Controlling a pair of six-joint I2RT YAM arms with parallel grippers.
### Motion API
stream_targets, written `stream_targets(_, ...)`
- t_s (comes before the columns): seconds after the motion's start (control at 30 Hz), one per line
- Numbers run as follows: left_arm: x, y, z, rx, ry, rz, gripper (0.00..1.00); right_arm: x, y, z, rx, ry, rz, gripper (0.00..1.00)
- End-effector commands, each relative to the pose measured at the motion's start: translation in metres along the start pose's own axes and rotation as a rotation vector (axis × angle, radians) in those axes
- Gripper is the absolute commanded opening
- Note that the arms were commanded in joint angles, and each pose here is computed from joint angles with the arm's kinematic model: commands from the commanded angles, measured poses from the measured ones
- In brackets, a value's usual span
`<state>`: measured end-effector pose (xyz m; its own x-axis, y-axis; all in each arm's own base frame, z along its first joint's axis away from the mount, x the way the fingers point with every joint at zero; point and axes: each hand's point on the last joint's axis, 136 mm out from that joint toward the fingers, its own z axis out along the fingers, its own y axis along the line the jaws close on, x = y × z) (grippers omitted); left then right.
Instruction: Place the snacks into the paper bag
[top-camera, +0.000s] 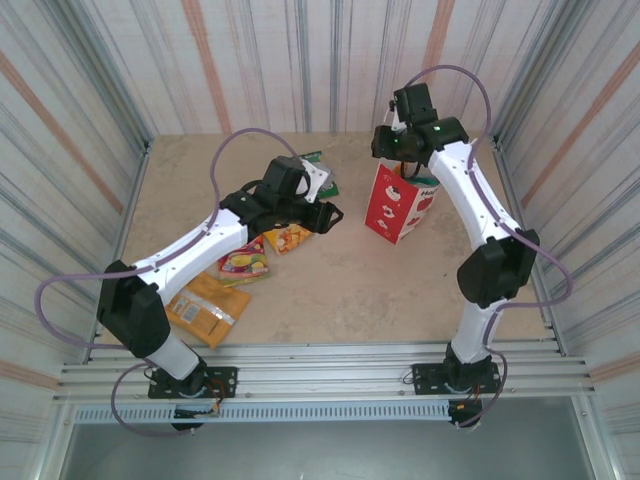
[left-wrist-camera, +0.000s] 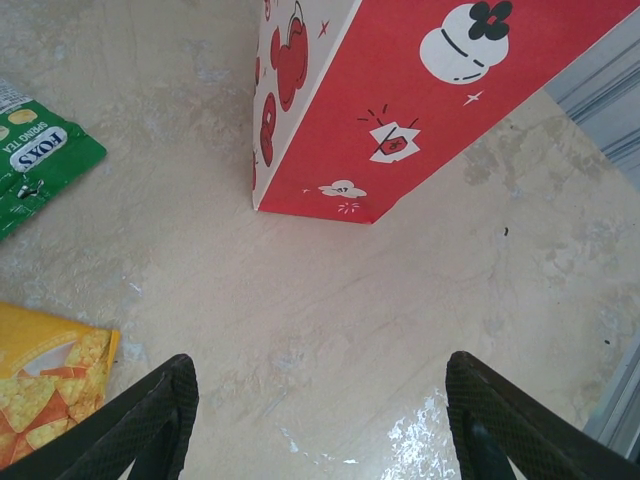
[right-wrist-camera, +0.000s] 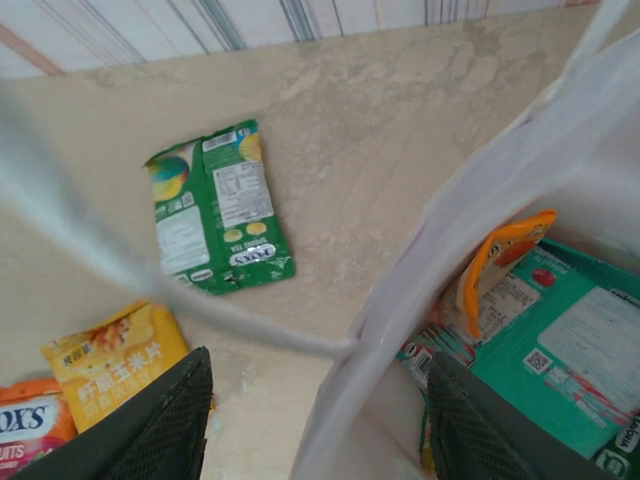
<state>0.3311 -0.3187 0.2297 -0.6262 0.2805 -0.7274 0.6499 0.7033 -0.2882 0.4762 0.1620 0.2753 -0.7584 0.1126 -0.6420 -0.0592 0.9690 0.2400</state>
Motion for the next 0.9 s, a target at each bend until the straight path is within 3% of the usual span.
stream_targets(0.0,-0.003,0.000,-0.015,0.002,-0.019,0.016,0.69,-0.001,0.006,0.005,-0.006,0.019,-0.013,0.51)
stream_targets(0.2,0.000,0.000,-0.015,0.004,-0.007,0.009,0.68,0.002,0.010,0.010,-0.021,0.047,-0.093,0.22)
stream_targets(0.37,0.004,0.001,-0.012,0.003,0.004,-0.004,0.67,0.016,0.030,-0.003,-0.124,0.094,-0.197,0.00)
stream_targets(0.7,0.008,0.003,-0.012,-0.007,0.015,-0.009,0.67,0.059,0.054,-0.034,-0.223,0.187,-0.396,0.00)
stream_targets(0.87,0.013,0.006,-0.015,-0.019,0.020,-0.015,0.67,0.077,0.049,-0.045,-0.203,0.221,-0.444,0.00)
